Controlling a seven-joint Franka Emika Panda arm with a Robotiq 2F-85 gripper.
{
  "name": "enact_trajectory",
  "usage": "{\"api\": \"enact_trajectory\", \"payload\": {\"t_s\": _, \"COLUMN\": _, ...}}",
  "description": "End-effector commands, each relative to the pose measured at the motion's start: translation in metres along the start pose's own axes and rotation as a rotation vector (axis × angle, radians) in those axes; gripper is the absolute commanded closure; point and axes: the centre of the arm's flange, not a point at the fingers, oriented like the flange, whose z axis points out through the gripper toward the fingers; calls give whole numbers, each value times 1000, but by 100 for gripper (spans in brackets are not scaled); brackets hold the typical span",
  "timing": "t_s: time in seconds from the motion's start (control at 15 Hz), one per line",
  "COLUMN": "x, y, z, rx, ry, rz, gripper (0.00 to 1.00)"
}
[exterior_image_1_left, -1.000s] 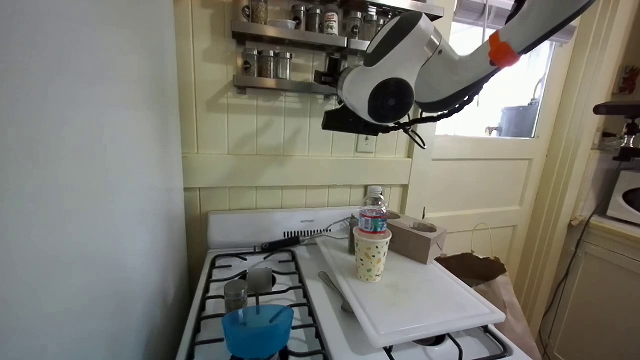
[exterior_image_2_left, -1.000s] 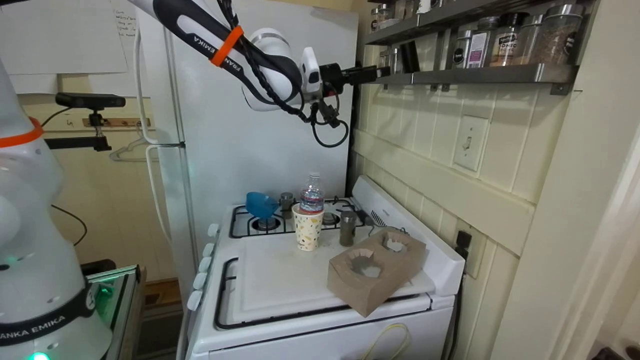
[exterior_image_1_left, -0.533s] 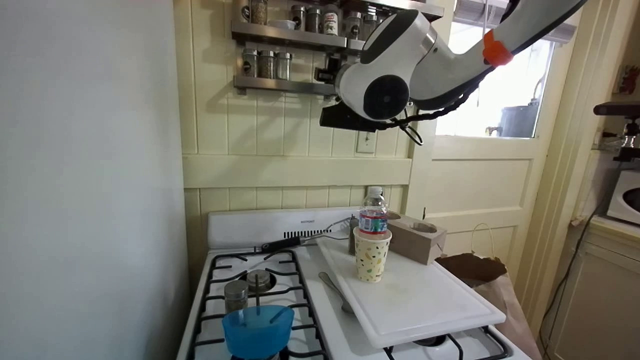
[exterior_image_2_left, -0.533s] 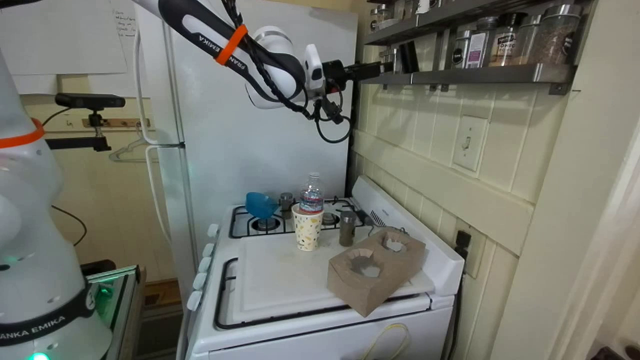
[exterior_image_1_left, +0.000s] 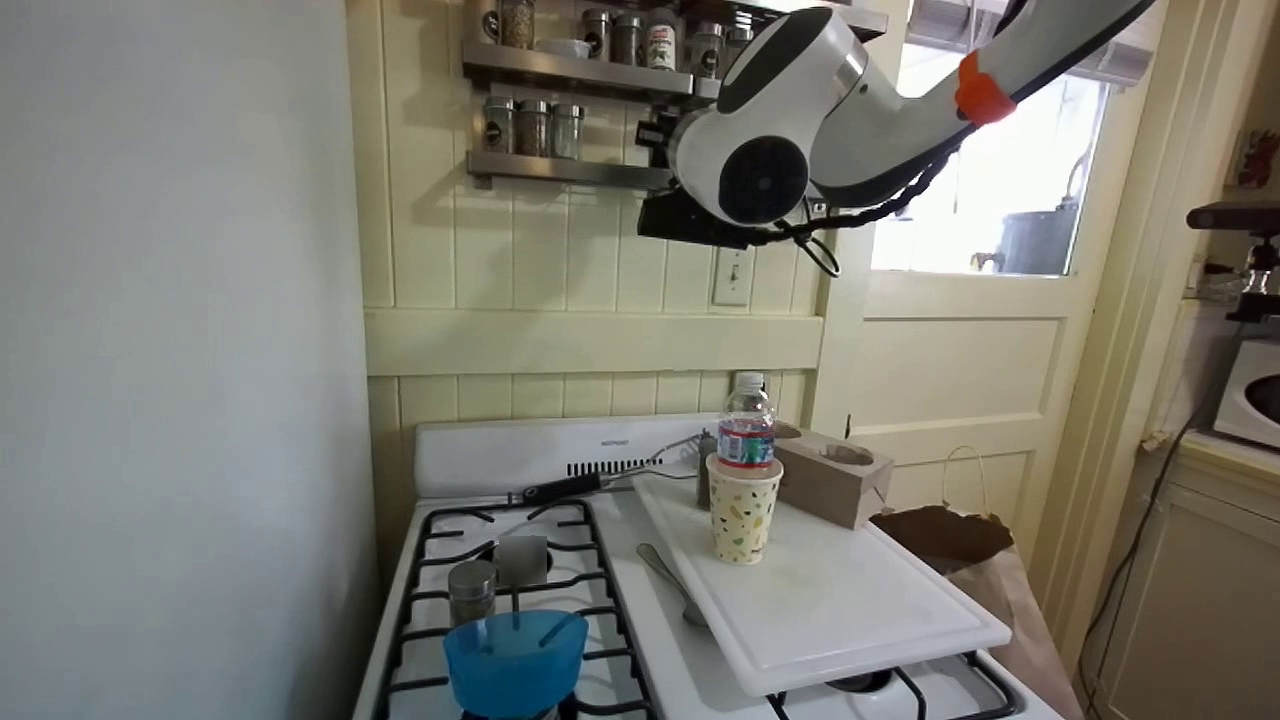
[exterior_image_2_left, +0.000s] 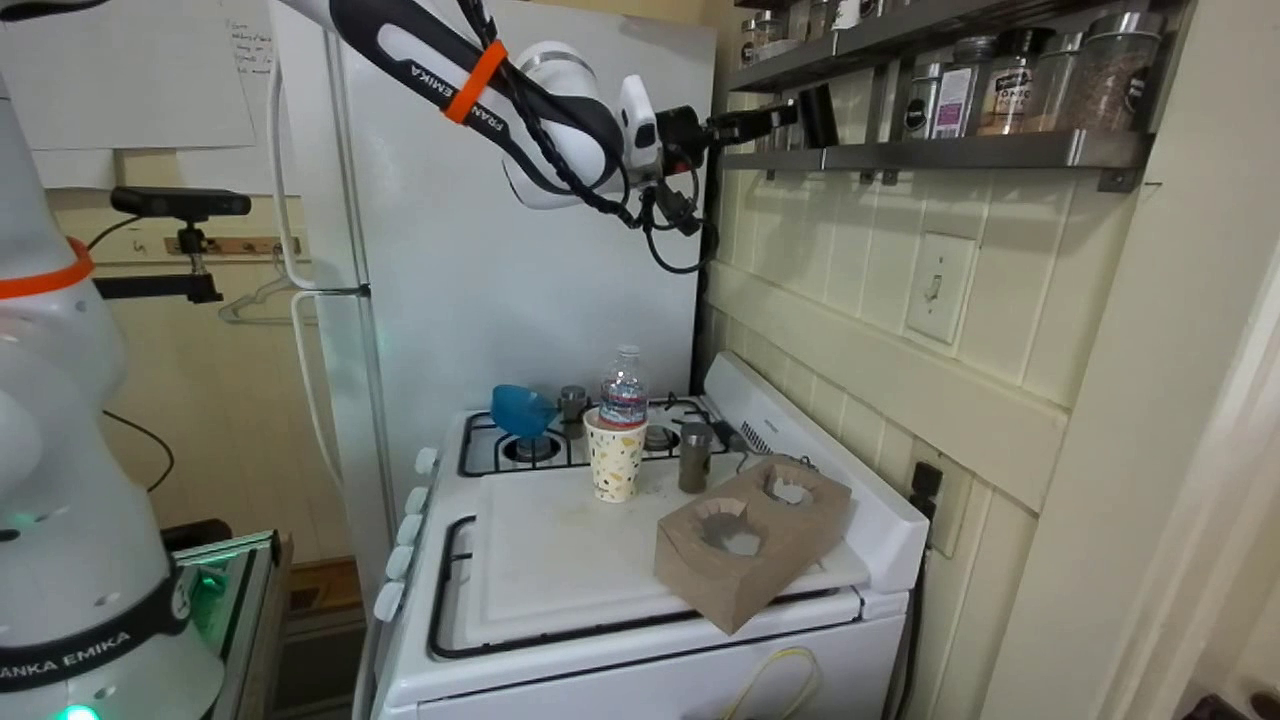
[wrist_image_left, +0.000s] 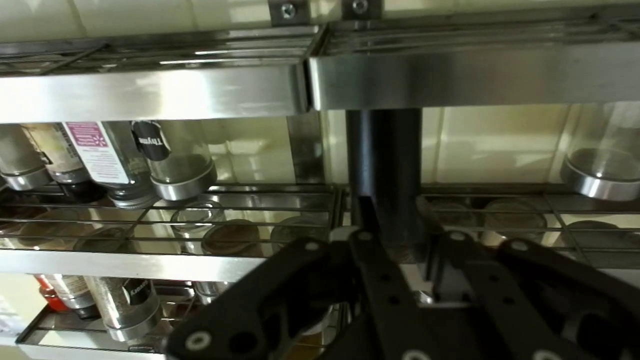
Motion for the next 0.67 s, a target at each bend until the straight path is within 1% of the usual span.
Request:
{"api": "enact_trajectory", "payload": {"t_s": 0.0, "x": -3, "y": 4, "z": 5, "rx": 2, "ry": 0, "rz": 15, "gripper": 100}}
{"api": "enact_trajectory", "payload": {"t_s": 0.33, "x": -1, "y": 7, "z": 11, "rx": 2, "ry": 4, "rz": 15, "gripper": 100}}
{"api": "enact_trajectory", "payload": {"t_s": 0.6, "x": 2, "y": 2, "z": 19, "rx": 11, "ry": 6, "rz": 23, "gripper": 100}}
